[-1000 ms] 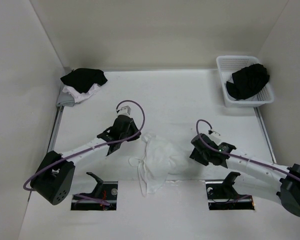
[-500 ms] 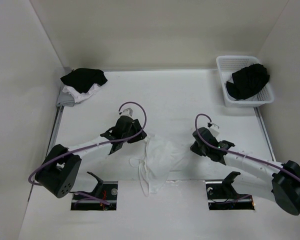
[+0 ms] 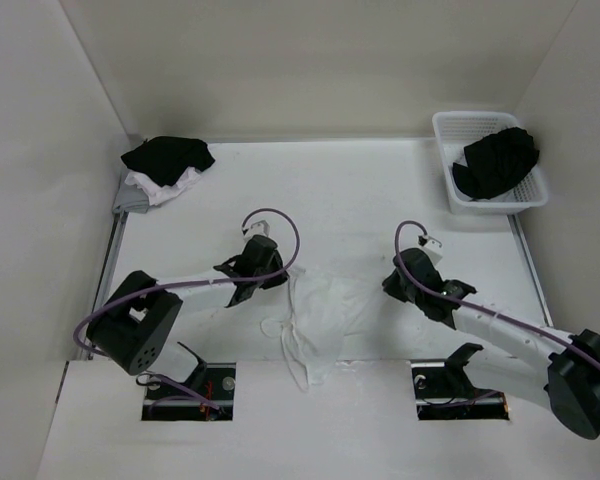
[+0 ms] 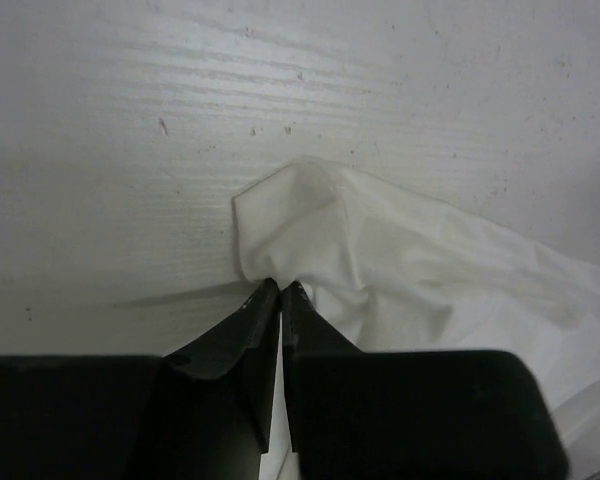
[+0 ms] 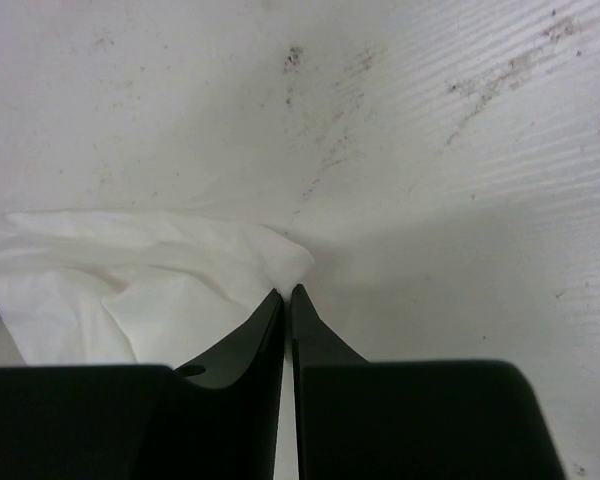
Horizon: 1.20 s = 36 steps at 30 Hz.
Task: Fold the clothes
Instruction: Flatten the tank top out
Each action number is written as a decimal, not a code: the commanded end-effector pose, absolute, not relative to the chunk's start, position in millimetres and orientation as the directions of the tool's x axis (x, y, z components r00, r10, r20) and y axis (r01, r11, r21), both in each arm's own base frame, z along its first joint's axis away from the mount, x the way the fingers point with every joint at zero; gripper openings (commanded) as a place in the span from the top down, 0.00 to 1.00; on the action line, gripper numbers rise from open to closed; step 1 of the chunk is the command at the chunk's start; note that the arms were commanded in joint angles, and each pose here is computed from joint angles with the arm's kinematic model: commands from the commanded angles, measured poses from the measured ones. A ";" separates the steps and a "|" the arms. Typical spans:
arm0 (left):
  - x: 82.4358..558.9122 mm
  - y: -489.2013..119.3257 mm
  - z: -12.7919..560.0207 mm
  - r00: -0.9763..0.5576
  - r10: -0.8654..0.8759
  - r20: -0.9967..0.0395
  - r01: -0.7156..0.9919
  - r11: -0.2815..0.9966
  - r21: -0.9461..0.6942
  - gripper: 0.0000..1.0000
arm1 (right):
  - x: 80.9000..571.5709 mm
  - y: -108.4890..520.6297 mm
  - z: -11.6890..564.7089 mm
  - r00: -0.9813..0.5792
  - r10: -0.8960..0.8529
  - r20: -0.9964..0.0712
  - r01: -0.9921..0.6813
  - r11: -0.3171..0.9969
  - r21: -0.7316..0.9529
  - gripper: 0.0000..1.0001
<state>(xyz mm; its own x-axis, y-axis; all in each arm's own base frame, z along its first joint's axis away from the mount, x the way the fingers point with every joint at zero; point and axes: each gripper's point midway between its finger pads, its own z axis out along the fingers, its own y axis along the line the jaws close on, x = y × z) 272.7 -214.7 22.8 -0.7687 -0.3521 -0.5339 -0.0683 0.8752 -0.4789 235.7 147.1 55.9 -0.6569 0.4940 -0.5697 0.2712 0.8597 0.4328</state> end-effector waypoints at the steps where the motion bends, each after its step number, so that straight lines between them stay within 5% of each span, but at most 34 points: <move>1: 340.8 -211.5 102.5 -0.536 -0.503 -0.678 -0.055 0.822 -0.567 0.98 | 279.9 161.2 123.6 -0.537 0.506 -0.675 0.139 0.842 0.521 0.94; 3: 364.5 -206.4 144.8 -0.425 -0.564 -0.708 -0.038 0.793 -0.609 0.98 | 298.2 165.6 154.0 -0.491 0.499 -0.714 0.085 0.843 0.531 0.94; 8: 436.0 -191.4 333.3 -0.078 -0.627 -0.775 0.142 0.762 -0.631 0.99 | 380.4 171.4 332.6 -0.197 0.476 -0.857 -0.132 0.853 0.504 0.96; 11: 445.8 -176.2 415.3 0.050 -0.656 -0.753 0.228 0.742 -0.631 0.98 | 397.2 172.8 428.9 -0.055 0.501 -0.864 -0.242 0.833 0.498 0.96; 15: 431.3 -155.7 467.8 0.146 -0.648 -0.748 0.288 0.751 -0.595 0.96 | 388.2 180.0 477.5 0.002 0.483 -0.876 -0.333 0.826 0.454 0.95; 18: 420.3 -145.6 458.2 0.156 -0.639 -0.753 0.280 0.760 -0.587 0.92 | 379.0 177.5 445.5 -0.040 0.473 -0.880 -0.308 0.832 0.461 0.93; 22: 410.3 -146.4 376.1 0.048 -0.635 -0.771 0.227 0.759 -0.610 0.77 | 352.6 186.5 337.4 -0.194 0.483 -0.854 -0.229 0.824 0.518 0.90; 24: 393.3 -141.3 314.5 -0.031 -0.651 -0.758 0.172 0.744 -0.646 0.63 | 323.0 199.0 265.5 -0.289 0.464 -0.837 -0.205 0.825 0.527 0.82; 29: 333.8 -116.9 196.8 -0.172 -0.687 -0.706 0.023 0.713 -0.701 0.62 | 244.4 192.9 118.9 -0.476 0.404 -0.781 -0.086 0.862 0.499 0.61; 36: 317.3 -110.3 115.8 -0.296 -0.682 -0.668 -0.162 0.725 -0.669 0.59 | 242.9 168.9 113.8 -0.488 0.444 -0.751 0.005 0.862 0.506 0.60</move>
<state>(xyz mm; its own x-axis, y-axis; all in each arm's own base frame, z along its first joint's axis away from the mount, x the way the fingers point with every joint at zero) 300.1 -100.6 98.3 -0.3368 -0.6379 -0.6926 -0.1729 0.7649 -0.6205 211.9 167.8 63.6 -0.6092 0.2967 -0.7354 -0.0434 0.9135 0.4045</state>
